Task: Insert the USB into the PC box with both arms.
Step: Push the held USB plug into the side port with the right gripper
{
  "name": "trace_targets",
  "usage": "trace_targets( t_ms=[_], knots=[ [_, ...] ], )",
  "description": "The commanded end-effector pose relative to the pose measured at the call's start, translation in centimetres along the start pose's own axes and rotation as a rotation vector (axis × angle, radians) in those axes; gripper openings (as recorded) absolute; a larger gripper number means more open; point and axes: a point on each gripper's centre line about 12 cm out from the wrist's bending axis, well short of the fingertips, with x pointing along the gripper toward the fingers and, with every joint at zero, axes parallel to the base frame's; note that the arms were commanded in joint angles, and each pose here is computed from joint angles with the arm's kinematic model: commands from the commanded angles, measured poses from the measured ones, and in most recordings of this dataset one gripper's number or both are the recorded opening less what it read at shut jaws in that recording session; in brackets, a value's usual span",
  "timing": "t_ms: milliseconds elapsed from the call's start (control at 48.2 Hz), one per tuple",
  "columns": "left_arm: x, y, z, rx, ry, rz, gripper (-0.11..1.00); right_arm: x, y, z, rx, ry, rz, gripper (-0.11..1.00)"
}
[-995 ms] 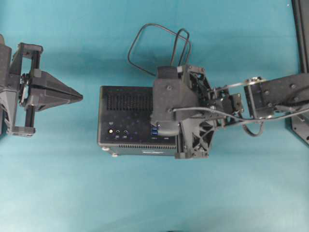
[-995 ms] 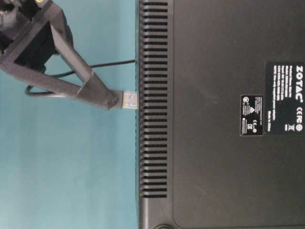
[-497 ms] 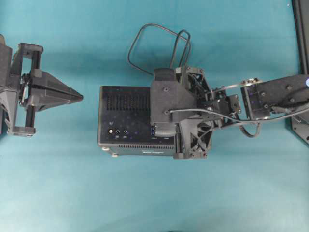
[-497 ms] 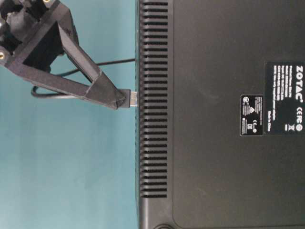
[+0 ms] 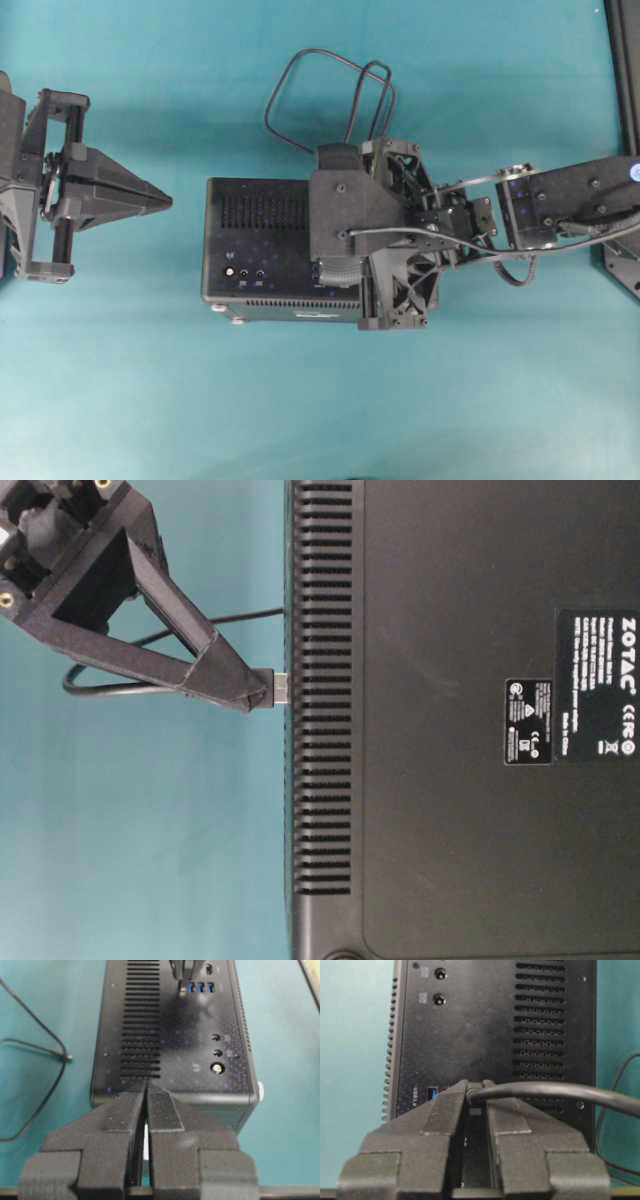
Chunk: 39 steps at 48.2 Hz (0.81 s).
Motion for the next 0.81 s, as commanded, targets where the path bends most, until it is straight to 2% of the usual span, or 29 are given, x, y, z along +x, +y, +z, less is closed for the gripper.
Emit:
trace_targets(
  t_ms=[0,124,228,497,788],
  knots=[
    [-0.2,0.0,1.2,0.001,-0.037,0.001,0.00,-1.1,0.7,0.6,0.013,-0.032,0.022,0.13],
    [-0.2,0.0,1.3,0.001,-0.038,0.001,0.00,-1.4,0.7,0.8,0.010,-0.046,0.022,0.17],
    [-0.2,0.0,1.3,0.001,-0.040,0.001,0.00,-1.6,0.6,1.0,0.012,-0.054,0.022,0.25],
    [-0.2,0.0,1.3,0.001,-0.038,0.001,0.00,-2.0,0.3,1.4,0.018,-0.063,0.017,0.62],
    [-0.2,0.0,1.3,0.001,-0.040,0.001,0.00,-3.5,-0.7,1.8,0.006,-0.101,-0.018,0.64]
  ],
)
